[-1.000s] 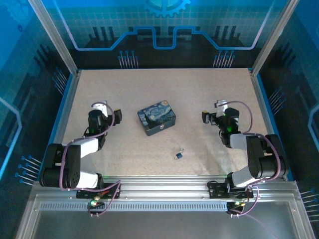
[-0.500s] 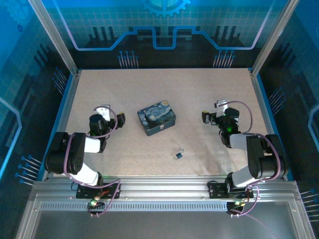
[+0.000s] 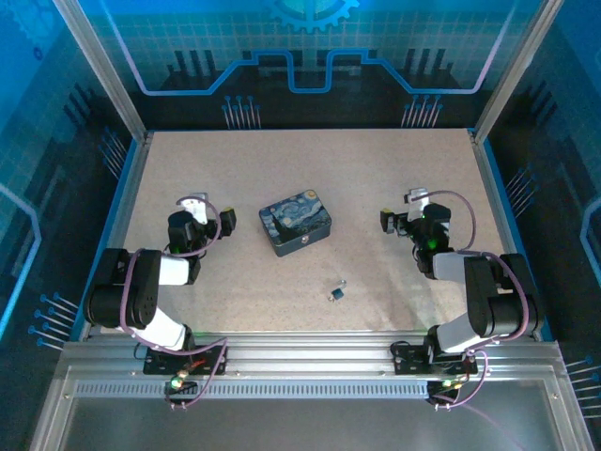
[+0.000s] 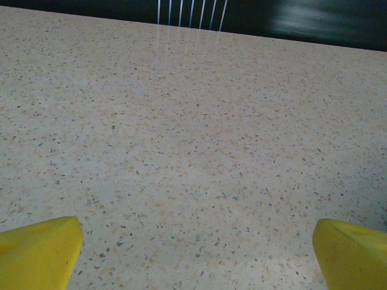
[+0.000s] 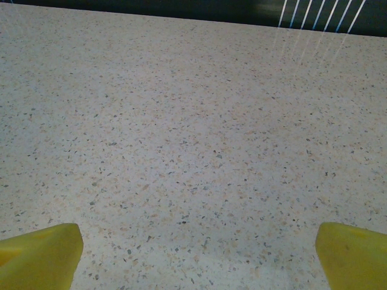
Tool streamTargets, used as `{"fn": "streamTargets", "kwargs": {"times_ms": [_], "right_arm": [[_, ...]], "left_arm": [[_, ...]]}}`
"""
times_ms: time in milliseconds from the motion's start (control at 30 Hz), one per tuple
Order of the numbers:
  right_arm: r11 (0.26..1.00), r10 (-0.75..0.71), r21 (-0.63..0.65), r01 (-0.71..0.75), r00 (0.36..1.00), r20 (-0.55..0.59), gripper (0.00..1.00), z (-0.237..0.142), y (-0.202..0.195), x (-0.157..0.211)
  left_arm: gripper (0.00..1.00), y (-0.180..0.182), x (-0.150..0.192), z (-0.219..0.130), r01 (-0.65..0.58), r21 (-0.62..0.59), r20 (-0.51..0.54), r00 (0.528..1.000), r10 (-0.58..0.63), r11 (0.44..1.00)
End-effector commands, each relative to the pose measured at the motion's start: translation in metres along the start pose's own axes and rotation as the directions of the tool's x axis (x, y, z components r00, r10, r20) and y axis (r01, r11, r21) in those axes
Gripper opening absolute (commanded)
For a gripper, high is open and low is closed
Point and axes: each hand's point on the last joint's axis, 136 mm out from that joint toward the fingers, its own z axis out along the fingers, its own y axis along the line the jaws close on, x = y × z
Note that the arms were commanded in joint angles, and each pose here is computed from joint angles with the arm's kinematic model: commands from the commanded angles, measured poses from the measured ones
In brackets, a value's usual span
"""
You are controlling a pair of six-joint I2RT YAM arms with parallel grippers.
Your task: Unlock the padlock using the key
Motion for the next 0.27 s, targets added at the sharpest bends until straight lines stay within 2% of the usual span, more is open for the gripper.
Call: {"fn": "streamTargets", "kwargs": {"times_ms": [0,233], "right_arm": [[1.0,-0.017,0.001,0.017,1.0,0.017,1.0,0.0018,0.0031,-0.0037],[1.0,-0.016,0.0,0.016,1.0,0.017,1.0,0.0018,0.003,-0.0035]], "left_arm": [[0.99,-0.0022,-0.0062,0.0015,-0.034,0.009,0.016,0.999,0.034,0.999],[0.99,-0.0022,-0.0061,0.0014,-0.034,0.009,0.016,0.999,0.034,0.999]]}}
